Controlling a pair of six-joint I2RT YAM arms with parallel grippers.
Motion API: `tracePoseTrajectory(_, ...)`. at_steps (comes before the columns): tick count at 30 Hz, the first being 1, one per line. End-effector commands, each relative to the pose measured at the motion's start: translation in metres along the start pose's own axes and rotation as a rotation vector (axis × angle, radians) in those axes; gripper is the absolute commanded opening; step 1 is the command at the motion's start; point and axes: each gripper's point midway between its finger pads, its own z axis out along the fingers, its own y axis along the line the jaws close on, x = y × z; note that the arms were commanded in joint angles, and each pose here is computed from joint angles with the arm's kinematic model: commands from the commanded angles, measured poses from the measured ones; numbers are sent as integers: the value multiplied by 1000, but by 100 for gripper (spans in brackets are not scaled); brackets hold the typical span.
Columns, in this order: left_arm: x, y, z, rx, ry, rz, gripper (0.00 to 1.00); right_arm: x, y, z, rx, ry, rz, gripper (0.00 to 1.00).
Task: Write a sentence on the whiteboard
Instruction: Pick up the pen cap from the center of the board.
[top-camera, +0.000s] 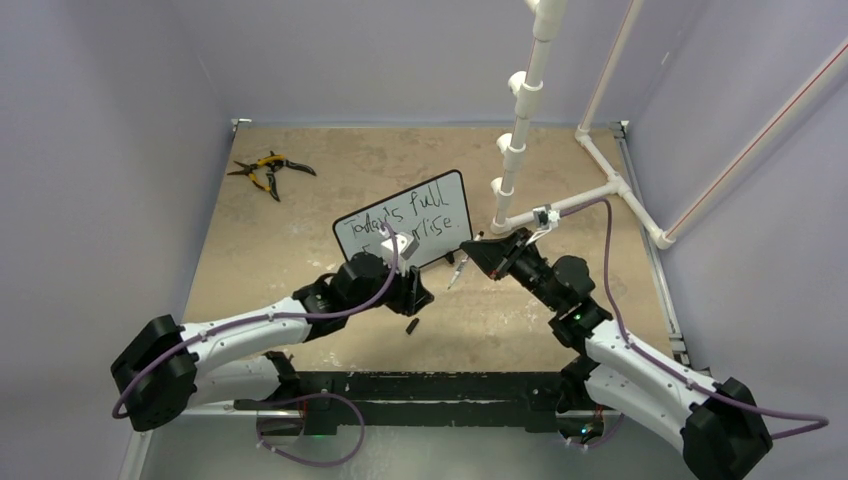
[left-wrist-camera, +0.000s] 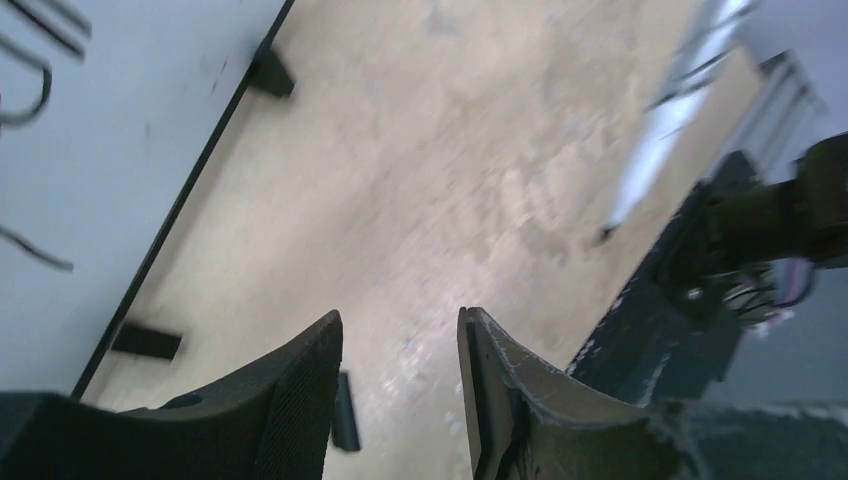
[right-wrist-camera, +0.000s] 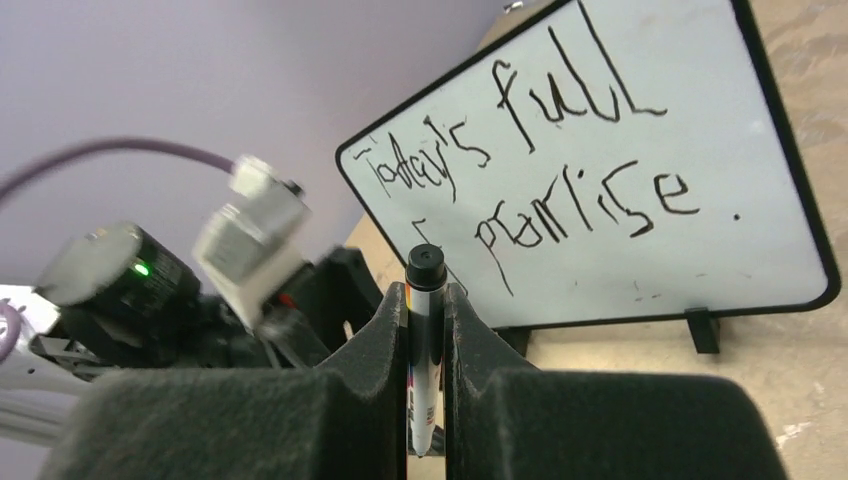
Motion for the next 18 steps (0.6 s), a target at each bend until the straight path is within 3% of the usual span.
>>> tracePoseTrajectory(1,54,38,-6,-185,155,55,44,-25,7,-5,12,-90,-75,0)
tracePoseTrajectory(7,87,62,-9,-346,259,90,40,-26,6,-12,12,-110,-86,0)
tracePoseTrajectory(18,115,48,-3,-425,328,164,37,-20,-1,-12,22,-102,-88,0)
